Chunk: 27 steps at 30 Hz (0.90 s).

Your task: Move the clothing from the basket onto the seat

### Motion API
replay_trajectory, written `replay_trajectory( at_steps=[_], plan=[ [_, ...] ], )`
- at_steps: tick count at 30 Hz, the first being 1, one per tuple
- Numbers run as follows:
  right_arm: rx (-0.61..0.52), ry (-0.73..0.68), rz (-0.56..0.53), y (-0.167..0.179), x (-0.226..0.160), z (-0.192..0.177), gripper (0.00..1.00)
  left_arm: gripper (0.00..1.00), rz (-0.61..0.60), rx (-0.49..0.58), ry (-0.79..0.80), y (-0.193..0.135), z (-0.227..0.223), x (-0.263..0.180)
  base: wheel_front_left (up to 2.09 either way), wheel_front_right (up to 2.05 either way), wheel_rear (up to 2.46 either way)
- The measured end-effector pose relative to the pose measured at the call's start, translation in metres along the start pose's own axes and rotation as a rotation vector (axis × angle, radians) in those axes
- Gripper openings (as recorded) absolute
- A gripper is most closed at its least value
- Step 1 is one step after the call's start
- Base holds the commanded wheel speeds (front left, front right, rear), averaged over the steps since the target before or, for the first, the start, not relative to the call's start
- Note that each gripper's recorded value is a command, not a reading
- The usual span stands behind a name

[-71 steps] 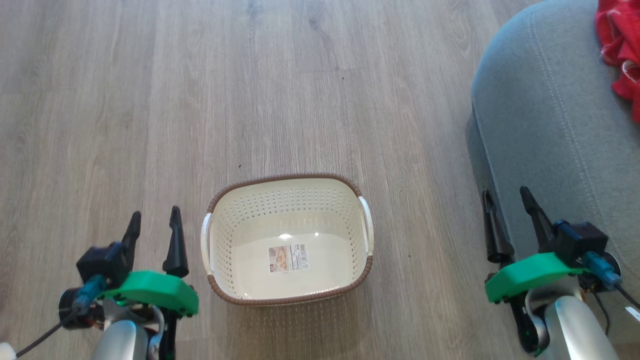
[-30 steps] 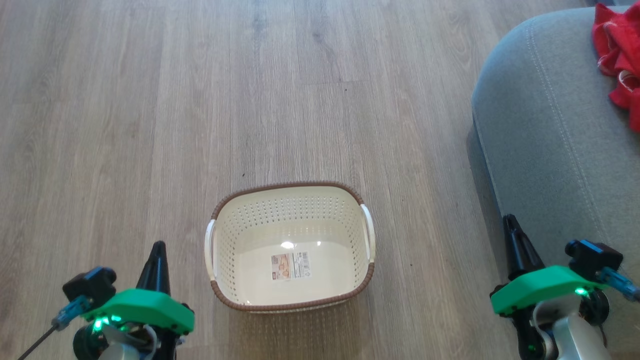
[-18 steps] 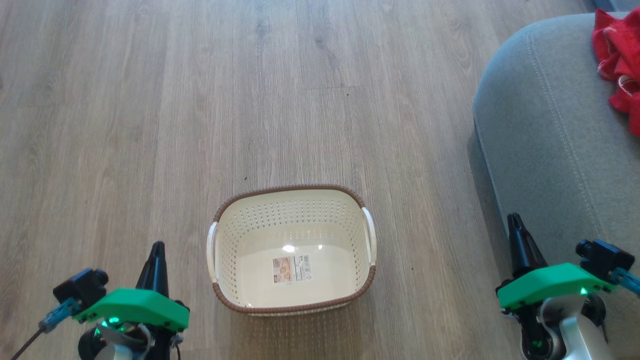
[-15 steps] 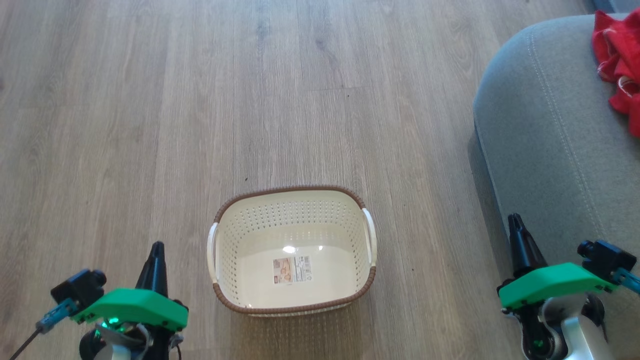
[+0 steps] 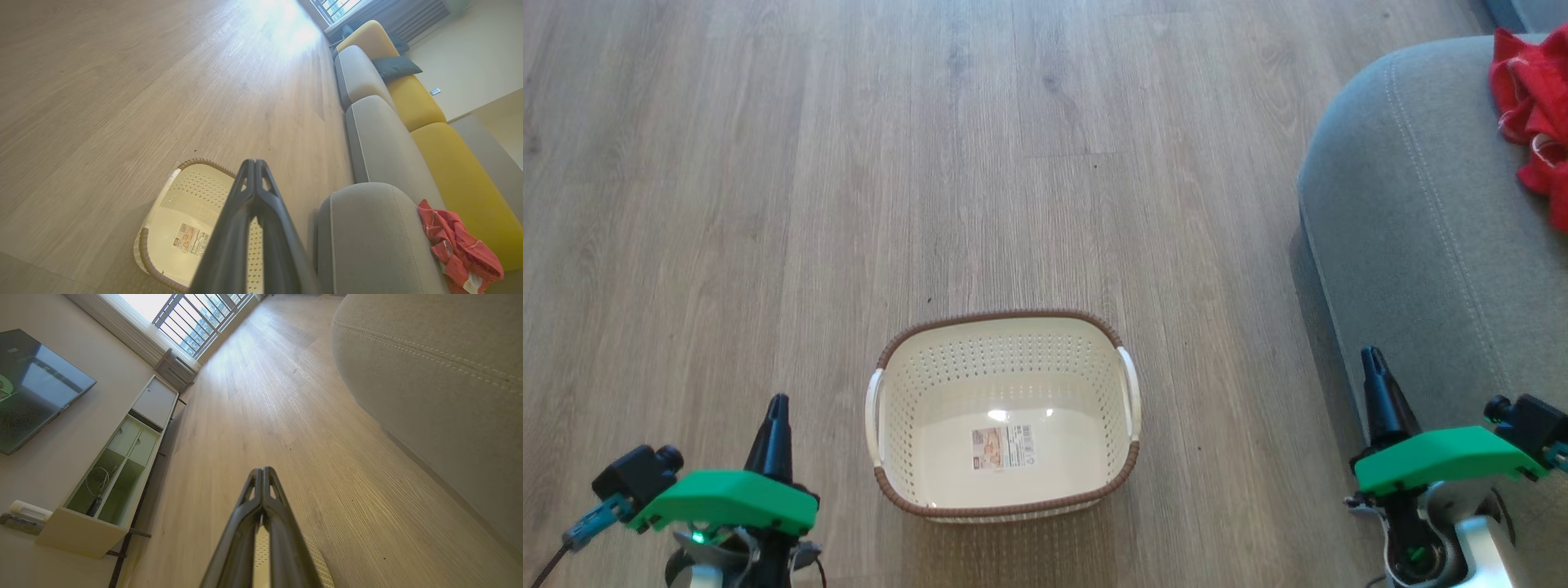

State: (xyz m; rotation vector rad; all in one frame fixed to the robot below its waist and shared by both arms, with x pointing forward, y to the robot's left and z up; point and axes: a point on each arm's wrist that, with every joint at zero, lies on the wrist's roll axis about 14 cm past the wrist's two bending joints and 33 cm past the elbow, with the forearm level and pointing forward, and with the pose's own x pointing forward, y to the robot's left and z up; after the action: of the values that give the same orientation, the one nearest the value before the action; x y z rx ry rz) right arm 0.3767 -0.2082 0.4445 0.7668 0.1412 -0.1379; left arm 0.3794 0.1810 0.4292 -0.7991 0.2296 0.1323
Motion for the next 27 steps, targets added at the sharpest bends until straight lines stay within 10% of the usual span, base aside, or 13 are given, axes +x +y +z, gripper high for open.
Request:
replay_trajectory(
  at_steps=[27],
  plan=[
    [0.305,-0.004,0.019,0.0082,-0.0003,0.0090,0.00,0.00,-0.043,-0.291,0.003,-0.0086,0.0104,-0.0051,0.00,0.00,0.00]
  ],
)
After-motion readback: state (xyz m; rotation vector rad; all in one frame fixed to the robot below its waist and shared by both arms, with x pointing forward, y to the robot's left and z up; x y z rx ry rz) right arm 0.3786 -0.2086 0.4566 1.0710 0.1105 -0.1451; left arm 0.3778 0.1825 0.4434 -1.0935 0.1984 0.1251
